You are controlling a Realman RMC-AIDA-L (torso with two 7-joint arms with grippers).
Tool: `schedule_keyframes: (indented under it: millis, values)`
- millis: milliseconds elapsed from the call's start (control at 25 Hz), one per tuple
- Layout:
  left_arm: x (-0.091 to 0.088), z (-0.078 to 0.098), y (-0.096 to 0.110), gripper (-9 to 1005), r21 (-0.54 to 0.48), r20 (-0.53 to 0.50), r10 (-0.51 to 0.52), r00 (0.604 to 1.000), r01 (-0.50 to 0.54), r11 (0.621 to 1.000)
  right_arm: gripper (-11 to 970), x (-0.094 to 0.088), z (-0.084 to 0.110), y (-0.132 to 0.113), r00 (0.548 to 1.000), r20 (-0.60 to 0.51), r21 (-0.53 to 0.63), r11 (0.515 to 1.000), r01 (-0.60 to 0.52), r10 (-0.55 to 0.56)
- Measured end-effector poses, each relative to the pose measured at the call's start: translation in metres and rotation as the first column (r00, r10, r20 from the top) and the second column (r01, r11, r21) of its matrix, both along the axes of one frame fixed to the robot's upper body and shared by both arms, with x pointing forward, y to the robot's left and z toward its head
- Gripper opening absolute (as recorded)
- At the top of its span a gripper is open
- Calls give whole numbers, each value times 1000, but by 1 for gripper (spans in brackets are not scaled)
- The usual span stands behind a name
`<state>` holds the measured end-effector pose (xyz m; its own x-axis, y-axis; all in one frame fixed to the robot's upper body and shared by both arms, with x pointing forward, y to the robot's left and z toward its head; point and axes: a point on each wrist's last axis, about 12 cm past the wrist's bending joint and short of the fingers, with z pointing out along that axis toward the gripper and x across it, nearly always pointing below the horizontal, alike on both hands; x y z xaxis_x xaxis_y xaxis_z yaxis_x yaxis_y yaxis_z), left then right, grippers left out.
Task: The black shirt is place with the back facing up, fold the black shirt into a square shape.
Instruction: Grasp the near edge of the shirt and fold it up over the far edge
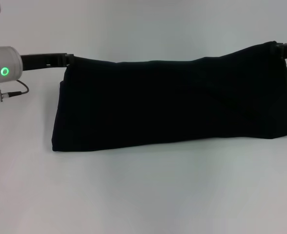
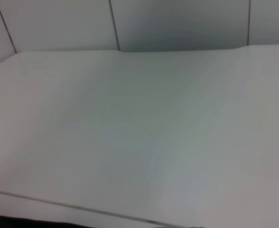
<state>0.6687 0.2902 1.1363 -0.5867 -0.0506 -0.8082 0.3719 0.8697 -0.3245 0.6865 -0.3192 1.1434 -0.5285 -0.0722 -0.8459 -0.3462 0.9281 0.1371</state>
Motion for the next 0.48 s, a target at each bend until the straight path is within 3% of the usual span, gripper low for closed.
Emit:
schedule_keyframes:
  millis: [480]
  values:
    - [8, 1, -6, -1, 46, 21, 34, 999, -34, 998, 54, 3, 1, -4, 999, 7, -12, 999, 35, -35]
